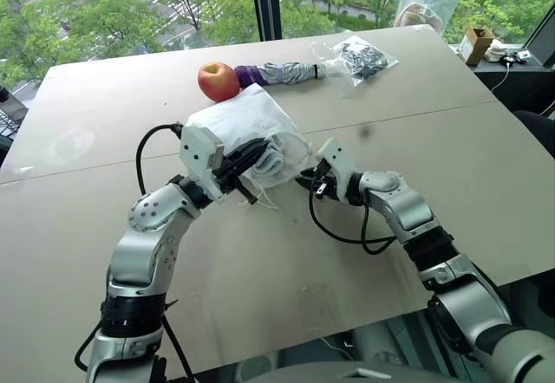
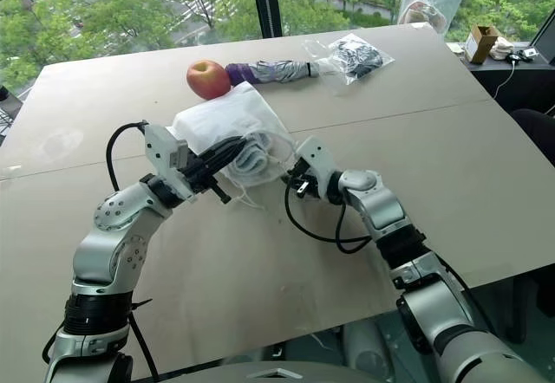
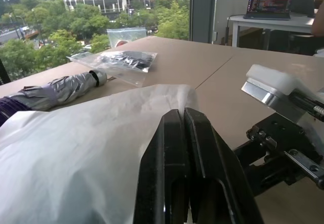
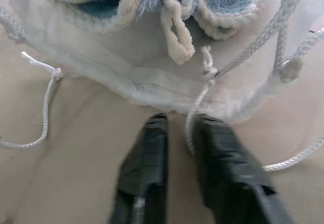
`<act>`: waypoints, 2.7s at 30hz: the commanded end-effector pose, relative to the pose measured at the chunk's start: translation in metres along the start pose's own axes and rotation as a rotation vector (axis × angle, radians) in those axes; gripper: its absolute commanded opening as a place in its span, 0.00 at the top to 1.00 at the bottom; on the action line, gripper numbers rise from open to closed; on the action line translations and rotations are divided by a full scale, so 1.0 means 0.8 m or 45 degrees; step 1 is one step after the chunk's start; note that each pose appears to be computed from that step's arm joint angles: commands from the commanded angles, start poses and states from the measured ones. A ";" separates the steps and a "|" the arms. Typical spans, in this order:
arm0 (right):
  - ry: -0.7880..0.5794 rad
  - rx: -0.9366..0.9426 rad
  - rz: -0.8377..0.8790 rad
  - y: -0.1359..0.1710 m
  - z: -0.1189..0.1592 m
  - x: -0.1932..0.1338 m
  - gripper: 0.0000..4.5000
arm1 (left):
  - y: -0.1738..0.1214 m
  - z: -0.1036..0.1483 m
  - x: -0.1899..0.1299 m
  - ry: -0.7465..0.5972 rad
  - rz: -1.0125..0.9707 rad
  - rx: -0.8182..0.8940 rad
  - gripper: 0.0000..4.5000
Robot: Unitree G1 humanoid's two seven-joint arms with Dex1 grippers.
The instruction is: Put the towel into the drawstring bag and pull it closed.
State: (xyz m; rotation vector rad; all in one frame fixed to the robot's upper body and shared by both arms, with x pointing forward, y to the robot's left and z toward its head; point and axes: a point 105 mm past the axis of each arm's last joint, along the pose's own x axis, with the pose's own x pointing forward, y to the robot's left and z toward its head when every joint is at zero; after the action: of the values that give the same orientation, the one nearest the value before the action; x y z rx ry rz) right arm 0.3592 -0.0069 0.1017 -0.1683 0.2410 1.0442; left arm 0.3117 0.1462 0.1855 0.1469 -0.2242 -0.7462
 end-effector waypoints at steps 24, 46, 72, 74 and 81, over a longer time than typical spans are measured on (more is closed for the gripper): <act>-0.882 1.259 -0.208 -0.085 0.066 -0.104 0.99 | 0.004 0.006 0.000 -0.028 0.018 0.015 1.00; -0.200 -0.364 -1.319 -0.162 0.035 -0.116 0.99 | 0.000 0.001 -0.001 -0.040 0.041 0.014 1.00; -0.466 -0.060 -1.428 -0.131 0.056 -0.120 1.00 | 0.008 0.008 -0.064 -0.008 0.066 -0.095 0.23; -0.469 -0.042 -1.435 -0.132 0.056 -0.120 1.00 | -0.001 -0.023 -0.080 0.166 0.055 -0.075 0.23; -0.489 -0.006 -1.421 -0.133 0.059 -0.116 1.00 | 0.015 -0.070 -0.093 0.293 0.227 -0.120 0.23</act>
State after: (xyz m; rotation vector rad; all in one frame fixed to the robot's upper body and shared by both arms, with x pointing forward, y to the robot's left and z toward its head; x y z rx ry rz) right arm 0.4118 -0.1252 0.1568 -0.0956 -0.1513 -0.0460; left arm 0.2769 0.2107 0.1196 0.1038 0.0449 -0.5675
